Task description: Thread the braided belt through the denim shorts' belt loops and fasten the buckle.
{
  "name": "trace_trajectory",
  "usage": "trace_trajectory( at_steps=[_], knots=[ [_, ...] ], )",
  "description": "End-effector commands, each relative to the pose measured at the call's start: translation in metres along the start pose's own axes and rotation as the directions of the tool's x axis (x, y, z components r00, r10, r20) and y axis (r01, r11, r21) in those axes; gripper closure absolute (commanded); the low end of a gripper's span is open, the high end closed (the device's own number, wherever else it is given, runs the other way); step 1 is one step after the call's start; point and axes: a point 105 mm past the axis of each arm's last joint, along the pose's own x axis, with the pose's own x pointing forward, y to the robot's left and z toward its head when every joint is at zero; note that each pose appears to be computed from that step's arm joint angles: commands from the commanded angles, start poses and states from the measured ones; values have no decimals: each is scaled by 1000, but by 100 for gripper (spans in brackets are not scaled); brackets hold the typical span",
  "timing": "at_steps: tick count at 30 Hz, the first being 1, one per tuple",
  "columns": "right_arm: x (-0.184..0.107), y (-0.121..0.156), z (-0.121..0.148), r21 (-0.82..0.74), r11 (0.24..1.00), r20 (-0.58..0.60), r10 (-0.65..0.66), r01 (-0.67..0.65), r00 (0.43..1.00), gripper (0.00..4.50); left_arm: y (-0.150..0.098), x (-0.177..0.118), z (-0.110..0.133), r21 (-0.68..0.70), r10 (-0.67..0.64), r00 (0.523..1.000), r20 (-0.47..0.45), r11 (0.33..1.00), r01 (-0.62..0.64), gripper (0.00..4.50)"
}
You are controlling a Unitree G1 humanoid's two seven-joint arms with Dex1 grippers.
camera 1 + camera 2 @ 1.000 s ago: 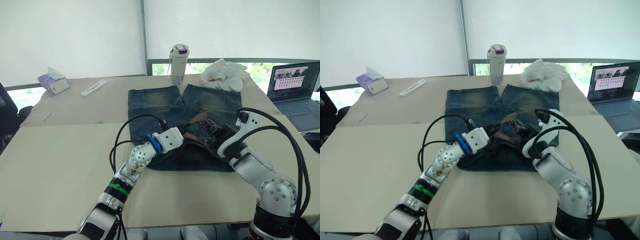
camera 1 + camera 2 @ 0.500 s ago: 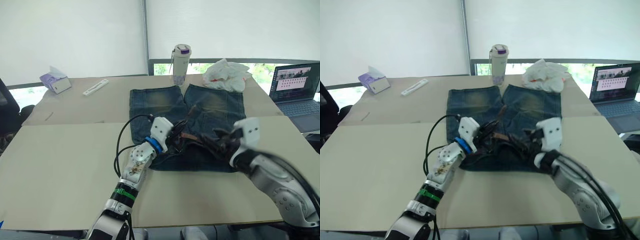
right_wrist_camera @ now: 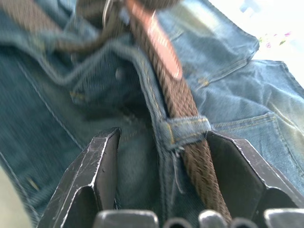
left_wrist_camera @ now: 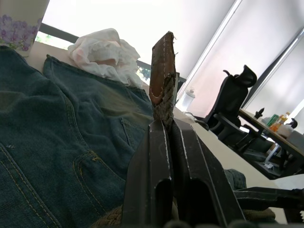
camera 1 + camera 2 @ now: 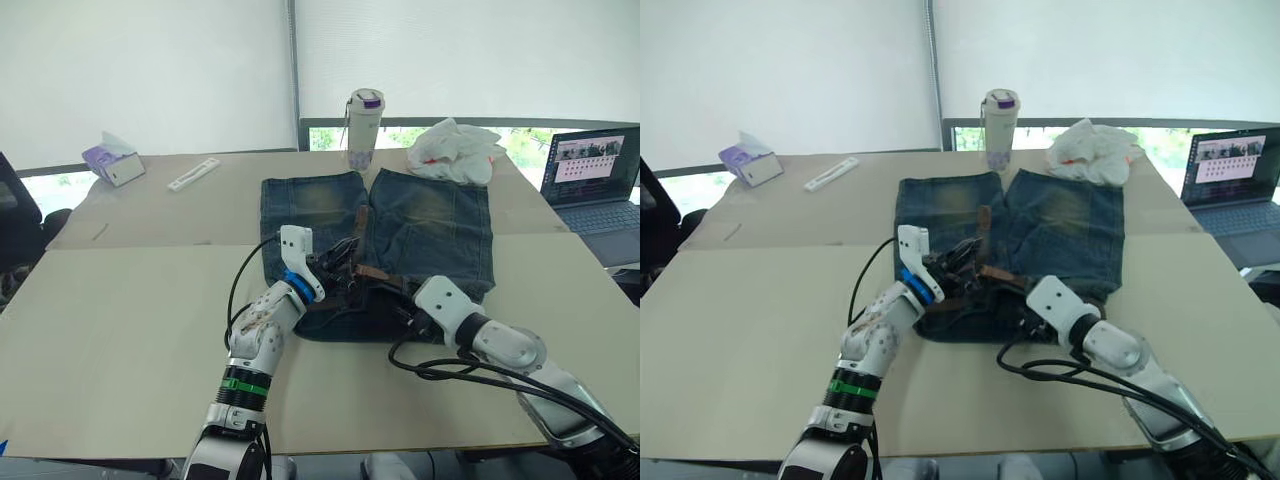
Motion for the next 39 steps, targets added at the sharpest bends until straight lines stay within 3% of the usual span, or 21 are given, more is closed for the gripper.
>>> trace_trajectory(
  at_steps=[1, 7, 15, 21, 24, 31, 35, 39],
  knots=[
    [0, 0, 11, -47, 999, 47, 1, 1, 999, 253, -6, 1, 22, -29, -14, 997, 81, 999, 17, 450],
    [-4, 3, 0, -95, 995, 10, 16, -15, 1000, 448, 8, -2, 47, -192, 69, 980, 184, 981, -33, 450],
    [-10, 5, -9, -136, 990, -22, 37, -39, 999, 448, 35, -16, 103, -413, 197, 914, 356, 910, -35, 450],
    [-13, 9, -13, -148, 987, -18, 58, -61, 998, 448, 60, -37, 132, -425, 266, 866, 423, 902, -70, 450],
    [-15, 10, -14, -164, 984, -14, 61, -63, 998, 448, 62, -39, 132, -408, 257, 873, 415, 910, -74, 450],
    [-16, -9, 3, -180, 983, 77, -12, 26, 997, 448, 33, -22, 107, -197, 86, 960, 268, 980, -33, 450],
    [-23, -7, -1, -126, 992, 53, 25, -18, 998, 306, 19, -13, 101, -167, 20, 970, 242, 986, 22, 450],
    [-43, -10, 9, 107, 991, 104, 70, -82, 992, 160, -4, 0, 91, -135, -87, 977, 194, 984, 114, 450]
  ],
)
